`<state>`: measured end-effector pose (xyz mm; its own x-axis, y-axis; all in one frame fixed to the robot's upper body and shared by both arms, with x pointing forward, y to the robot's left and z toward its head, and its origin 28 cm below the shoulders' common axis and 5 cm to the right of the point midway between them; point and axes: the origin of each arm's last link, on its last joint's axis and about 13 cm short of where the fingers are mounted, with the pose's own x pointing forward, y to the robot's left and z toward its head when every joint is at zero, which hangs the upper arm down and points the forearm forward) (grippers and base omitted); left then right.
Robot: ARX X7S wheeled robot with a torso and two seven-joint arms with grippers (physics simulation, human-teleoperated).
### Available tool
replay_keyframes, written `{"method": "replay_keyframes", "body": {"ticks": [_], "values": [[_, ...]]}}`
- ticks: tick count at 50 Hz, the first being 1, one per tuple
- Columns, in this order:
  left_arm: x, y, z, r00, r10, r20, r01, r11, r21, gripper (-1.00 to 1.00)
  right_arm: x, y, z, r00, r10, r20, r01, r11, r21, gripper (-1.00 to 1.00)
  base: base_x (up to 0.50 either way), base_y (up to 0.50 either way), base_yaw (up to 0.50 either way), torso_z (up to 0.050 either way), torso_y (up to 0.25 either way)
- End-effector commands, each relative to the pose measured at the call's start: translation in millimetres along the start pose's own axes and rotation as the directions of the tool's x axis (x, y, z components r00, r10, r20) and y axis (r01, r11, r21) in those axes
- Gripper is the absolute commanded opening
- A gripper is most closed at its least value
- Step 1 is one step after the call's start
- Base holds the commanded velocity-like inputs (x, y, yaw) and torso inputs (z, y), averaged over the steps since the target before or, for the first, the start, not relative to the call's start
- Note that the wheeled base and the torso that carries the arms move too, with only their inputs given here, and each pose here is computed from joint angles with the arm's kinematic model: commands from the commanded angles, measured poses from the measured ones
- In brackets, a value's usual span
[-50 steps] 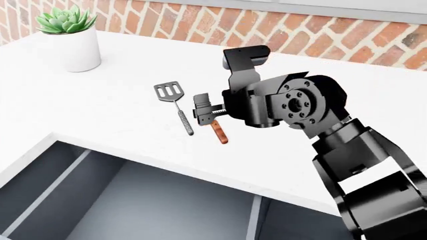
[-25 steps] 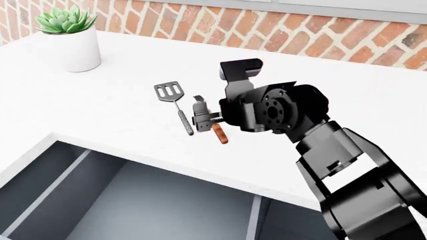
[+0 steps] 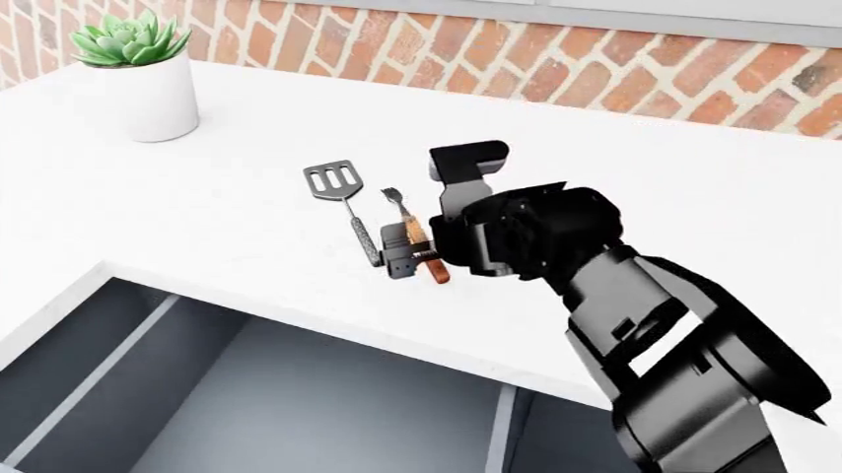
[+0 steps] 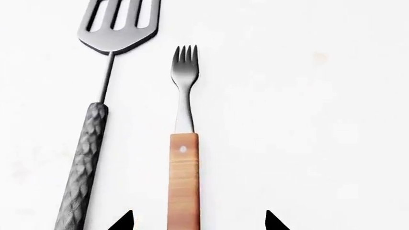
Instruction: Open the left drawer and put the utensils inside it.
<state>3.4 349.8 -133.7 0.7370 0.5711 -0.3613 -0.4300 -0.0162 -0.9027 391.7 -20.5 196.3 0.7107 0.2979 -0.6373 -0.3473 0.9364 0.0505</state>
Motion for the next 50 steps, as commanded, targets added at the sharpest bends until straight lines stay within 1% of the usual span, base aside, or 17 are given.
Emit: {"method": "replay_keyframes", "body": {"ticks": [1,5,6,22,26,31,34,35,37,40,41,43,44,46,47,49,50], "values": [[0,0.0,0,1.0,0.0,-0.001,0.0,1.0,0.0,1.0,9,-3.3,-12,0.999,0.023,-0.036,-0.023,0.999,0.024,1.0,0.0,0.0,0.0,0.0,0.0],[0,-0.1,-1,1.0,-0.001,-0.003,0.001,1.0,0.0,1.0,10,-4.1,-14,0.999,0.015,-0.038,-0.014,1.0,0.021,1.0,0.0,0.0,0.0,0.0,0.0],[0,-0.1,-1,1.0,-0.001,-0.004,0.001,1.0,0.0,1.0,10,-3.9,-14,0.999,0.003,-0.036,-0.002,1.0,0.012,-1.0,0.0,0.0,0.0,0.0,0.0],[0,0.2,-3,1.0,0.001,-0.012,-0.001,1.0,-0.001,1.0,11,-2.4,-14,0.999,-0.03,-0.016,0.029,0.999,-0.033,-1.0,0.0,0.0,0.0,0.0,0.0],[0,0.1,-3,1.0,0.0,-0.011,0.0,1.0,-0.003,1.0,5,-2.7,-8,0.999,-0.034,0.018,0.035,0.999,-0.041,-1.0,0.0,0.0,0.0,0.0,0.0],[0,0.1,-3,1.0,-0.002,-0.013,0.002,1.0,-0.002,1.0,-34,-0.3,6,0.993,-0.006,0.114,0.014,0.997,-0.072,-1.0,0.0,0.0,0.0,0.0,0.0],[0,0.2,-3,1.0,-0.002,-0.012,0.002,1.0,-0.002,1.0,-55,-1.9,13,0.987,-0.013,0.161,0.025,0.997,-0.074,-1.0,0.0,0.0,0.0,0.0,0.0],[0,0.0,-2,1.0,-0.004,-0.011,0.004,1.0,-0.004,1.0,-68,-1.6,15,0.98,-0.031,0.195,0.05,0.994,-0.093,-1.0,0.0,0.0,0.0,0.0,0.0],[0,-0.1,-2,1.0,-0.005,-0.01,0.005,1.0,-0.004,1.0,-99,0.1,14,0.969,-0.032,0.247,0.063,0.991,-0.12,-1.0,0.0,0.0,0.0,0.0,0.0],[0,0.0,-1,1.0,-0.009,-0.007,0.009,1.0,-0.002,1.0,-127,0.7,5,0.961,-0.034,0.275,0.078,0.985,-0.151,-1.0,0.0,0.0,0.0,0.0,0.0],[0,0.0,-1,1.0,-0.008,-0.007,0.008,1.0,-0.003,1.0,-131,0.9,3,0.96,-0.032,0.276,0.077,0.986,-0.151,-1.0,0.0,0.0,0.0,0.0,0.0],[0,-0.1,-1,1.0,-0.009,-0.004,0.009,1.0,-0.004,1.0,-149,3.3,-6,0.96,0.005,0.279,0.053,0.978,-0.2,-1.0,0.0,0.0,0.0,0.0,0.0],[0,-0.1,-1,1.0,-0.011,-0.005,0.011,1.0,-0.002,1.0,-149,3.3,-6,0.96,0.005,0.279,0.053,0.978,-0.2,-1.0,0.0,0.0,0.0,0.0,0.0],[1,-0.4,0,1.0,-0.013,-0.004,0.013,1.0,-0.002,1.0,-167,9.9,-21,0.966,0.101,0.238,-0.008,0.931,-0.364,-1.0,0.0,0.0,0.0,0.0,0.0],[1,-0.5,0,1.0,-0.012,-0.004,0.012,1.0,-0.002,1.0,-173,13.8,-28,0.966,0.156,0.207,-0.05,0.895,-0.443,-1.0,0.0,0.0,0.0,0.0,0.0],[1,-0.5,-1,1.0,-0.011,-0.004,0.011,1.0,-0.002,1.0,-179,19.2,-36,0.966,0.187,0.176,-0.068,0.848,-0.526,-1.0,0.0,0.0,0.0,0.0,0.0],[1,-0.6,-1,1.0,-0.01,-0.004,0.01,1.0,-0.002,1.0,-184,25.0,-41,0.959,0.238,0.154,-0.104,0.801,-0.589,-1.0,0.0,0.0,0.0,0.0,0.0]]}}
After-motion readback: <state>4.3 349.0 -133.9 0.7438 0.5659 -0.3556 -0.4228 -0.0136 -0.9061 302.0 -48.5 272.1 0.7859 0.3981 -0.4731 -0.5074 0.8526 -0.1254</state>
